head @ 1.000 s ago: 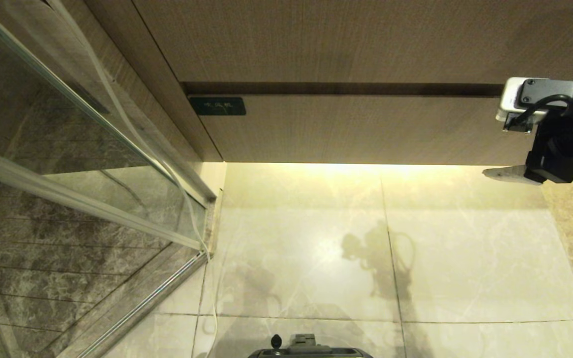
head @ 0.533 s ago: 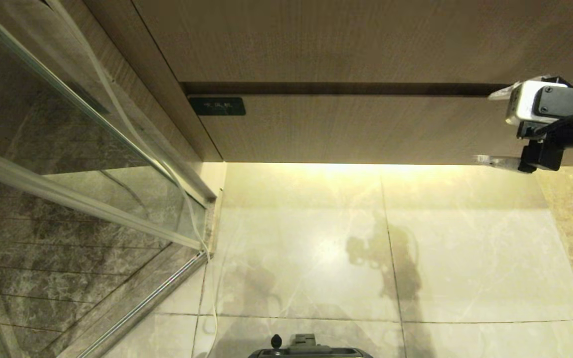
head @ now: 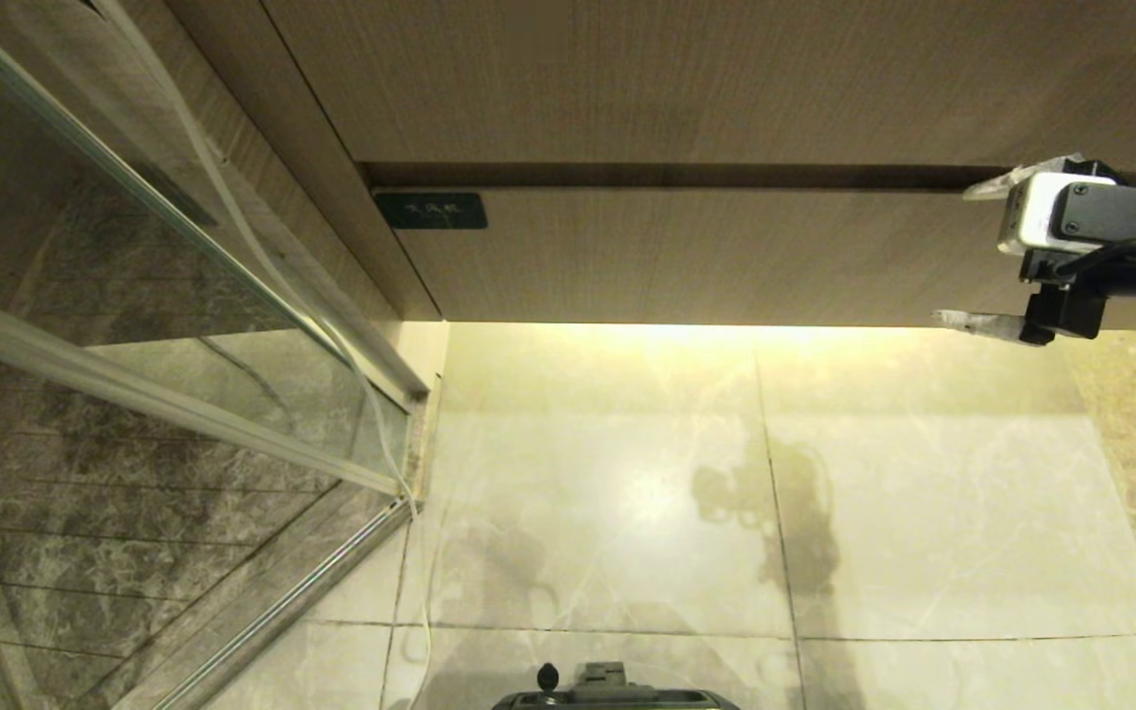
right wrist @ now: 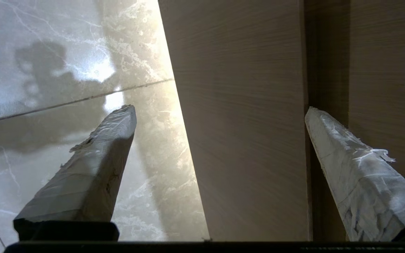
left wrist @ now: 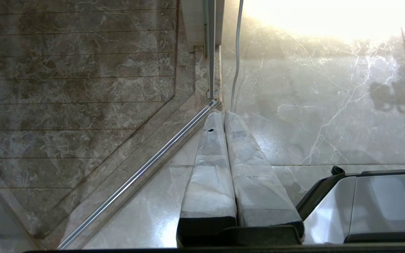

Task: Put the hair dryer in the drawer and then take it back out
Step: Pull open the drawer

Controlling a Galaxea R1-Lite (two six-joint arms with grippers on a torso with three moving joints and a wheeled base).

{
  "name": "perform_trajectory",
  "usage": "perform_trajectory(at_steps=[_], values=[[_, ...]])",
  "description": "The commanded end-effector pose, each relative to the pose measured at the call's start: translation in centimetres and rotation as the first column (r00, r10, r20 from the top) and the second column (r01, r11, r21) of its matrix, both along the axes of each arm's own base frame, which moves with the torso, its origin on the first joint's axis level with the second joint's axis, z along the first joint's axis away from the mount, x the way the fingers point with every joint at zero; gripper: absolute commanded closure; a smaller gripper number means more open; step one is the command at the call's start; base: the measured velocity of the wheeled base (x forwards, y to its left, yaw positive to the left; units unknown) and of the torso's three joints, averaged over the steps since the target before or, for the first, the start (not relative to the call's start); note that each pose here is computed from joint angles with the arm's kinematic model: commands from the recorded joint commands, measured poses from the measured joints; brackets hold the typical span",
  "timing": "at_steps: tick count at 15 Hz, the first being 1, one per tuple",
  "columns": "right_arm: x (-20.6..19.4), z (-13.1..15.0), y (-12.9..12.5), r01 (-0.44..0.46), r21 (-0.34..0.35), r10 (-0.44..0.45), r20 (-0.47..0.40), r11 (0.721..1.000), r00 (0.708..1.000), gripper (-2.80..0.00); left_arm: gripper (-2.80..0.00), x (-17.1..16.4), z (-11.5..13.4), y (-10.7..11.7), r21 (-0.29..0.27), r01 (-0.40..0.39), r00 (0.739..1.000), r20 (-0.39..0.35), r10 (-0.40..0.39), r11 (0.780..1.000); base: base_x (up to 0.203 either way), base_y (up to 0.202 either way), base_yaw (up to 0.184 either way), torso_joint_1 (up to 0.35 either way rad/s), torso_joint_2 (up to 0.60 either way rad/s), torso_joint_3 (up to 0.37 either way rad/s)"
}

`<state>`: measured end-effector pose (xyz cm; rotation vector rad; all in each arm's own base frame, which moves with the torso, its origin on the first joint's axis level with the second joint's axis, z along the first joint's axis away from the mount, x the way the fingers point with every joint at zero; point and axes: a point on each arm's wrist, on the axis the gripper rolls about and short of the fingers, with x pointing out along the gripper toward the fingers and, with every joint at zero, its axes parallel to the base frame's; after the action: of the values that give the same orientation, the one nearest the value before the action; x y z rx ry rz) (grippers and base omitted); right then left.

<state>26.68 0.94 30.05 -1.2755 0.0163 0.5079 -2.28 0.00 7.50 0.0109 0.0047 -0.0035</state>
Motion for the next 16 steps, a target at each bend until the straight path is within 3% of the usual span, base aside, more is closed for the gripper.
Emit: perform_trajectory(at_steps=[1, 16], values=[[0.8, -0.3, -0.1, -0.013, -0.005, 0.013, -0.002, 1.000, 1.000, -2.80, 0.00, 0.0, 0.0, 0.0, 0.000, 0.000, 1.000, -0.001, 0.000, 1.000, 0.000, 0.000, 0.000, 0.000, 0.00, 0.000], [7.2, -1.1, 0.0, -0.016, -0.007, 0.017, 0.081, 1.000, 0.997, -2.80, 0.00, 0.0, 0.0, 0.0, 0.000, 0.000, 1.000, 0.000, 0.000, 1.000, 0.000, 0.000, 0.000, 0.000, 0.00, 0.000]])
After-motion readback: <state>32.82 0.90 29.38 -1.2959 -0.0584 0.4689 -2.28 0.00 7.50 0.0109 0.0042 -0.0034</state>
